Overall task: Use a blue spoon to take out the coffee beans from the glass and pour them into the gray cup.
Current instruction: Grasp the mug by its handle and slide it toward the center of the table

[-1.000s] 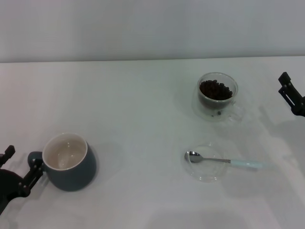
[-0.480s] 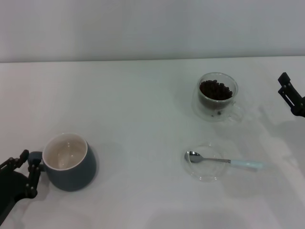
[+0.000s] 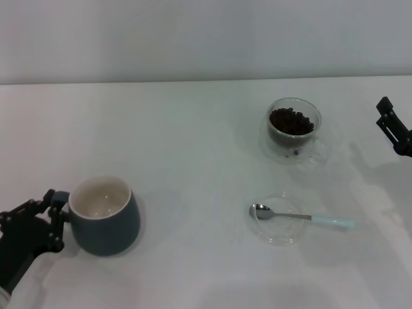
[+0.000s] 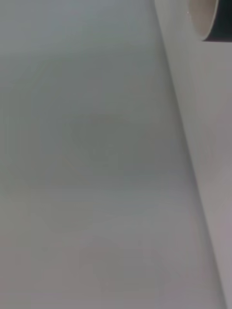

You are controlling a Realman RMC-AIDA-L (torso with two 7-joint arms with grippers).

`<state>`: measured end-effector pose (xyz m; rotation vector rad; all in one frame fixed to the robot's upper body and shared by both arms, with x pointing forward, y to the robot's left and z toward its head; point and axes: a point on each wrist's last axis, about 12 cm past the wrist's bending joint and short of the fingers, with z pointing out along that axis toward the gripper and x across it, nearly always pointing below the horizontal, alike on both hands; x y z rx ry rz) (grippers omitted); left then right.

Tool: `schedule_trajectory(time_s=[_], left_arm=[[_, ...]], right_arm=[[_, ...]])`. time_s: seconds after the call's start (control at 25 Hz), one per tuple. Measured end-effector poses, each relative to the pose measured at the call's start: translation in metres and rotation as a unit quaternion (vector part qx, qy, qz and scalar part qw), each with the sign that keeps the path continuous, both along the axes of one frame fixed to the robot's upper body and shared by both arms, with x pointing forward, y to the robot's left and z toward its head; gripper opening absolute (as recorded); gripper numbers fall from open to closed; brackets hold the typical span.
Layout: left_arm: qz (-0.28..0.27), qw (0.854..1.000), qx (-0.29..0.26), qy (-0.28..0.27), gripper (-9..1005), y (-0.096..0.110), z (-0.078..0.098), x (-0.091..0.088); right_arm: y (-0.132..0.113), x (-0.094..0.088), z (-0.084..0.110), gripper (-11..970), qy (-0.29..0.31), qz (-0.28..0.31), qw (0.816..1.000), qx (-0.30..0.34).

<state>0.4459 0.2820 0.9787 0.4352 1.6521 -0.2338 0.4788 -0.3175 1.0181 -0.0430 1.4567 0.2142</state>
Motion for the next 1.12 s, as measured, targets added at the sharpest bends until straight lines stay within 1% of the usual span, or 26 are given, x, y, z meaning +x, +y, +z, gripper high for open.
schedule_trajectory(time_s=[0.04, 0.2, 0.36, 0.52, 0.68, 0.84, 1.12], left_arm=[[-0.003, 1.000, 0.001, -0.003, 107, -0.002, 0.001, 0.003], [-0.016, 1.000, 0.011, -0.005, 108, -0.012, 0.003, 0.016], [-0.037, 0.999, 0.016, -0.005, 108, -0.026, 0.006, 0.028], [-0.062, 0.998, 0.019, -0.005, 109, -0.040, 0.007, 0.033], [-0.080, 0.996, 0.032, 0.008, 109, -0.053, 0.005, 0.038], [-0.084, 0.995, 0.042, 0.021, 108, -0.057, 0.003, 0.041], [-0.085, 0.995, 0.042, 0.021, 109, -0.058, 0.003, 0.041]], right_arm=[[0.000, 0.000, 0.000, 847, 0.000, 0.000, 1.000, 0.000], [0.000, 0.002, 0.001, 846, -0.002, 0.001, 1.000, -0.001], [0.000, 0.003, 0.002, 846, -0.004, 0.001, 1.000, -0.001], [0.000, 0.004, 0.002, 846, -0.005, 0.002, 1.000, -0.002], [0.000, 0.004, 0.003, 845, -0.006, 0.002, 1.000, -0.003], [0.000, 0.005, 0.002, 845, -0.005, 0.001, 1.000, -0.003], [-0.001, 0.005, 0.002, 844, -0.003, 0.001, 1.000, -0.004]])
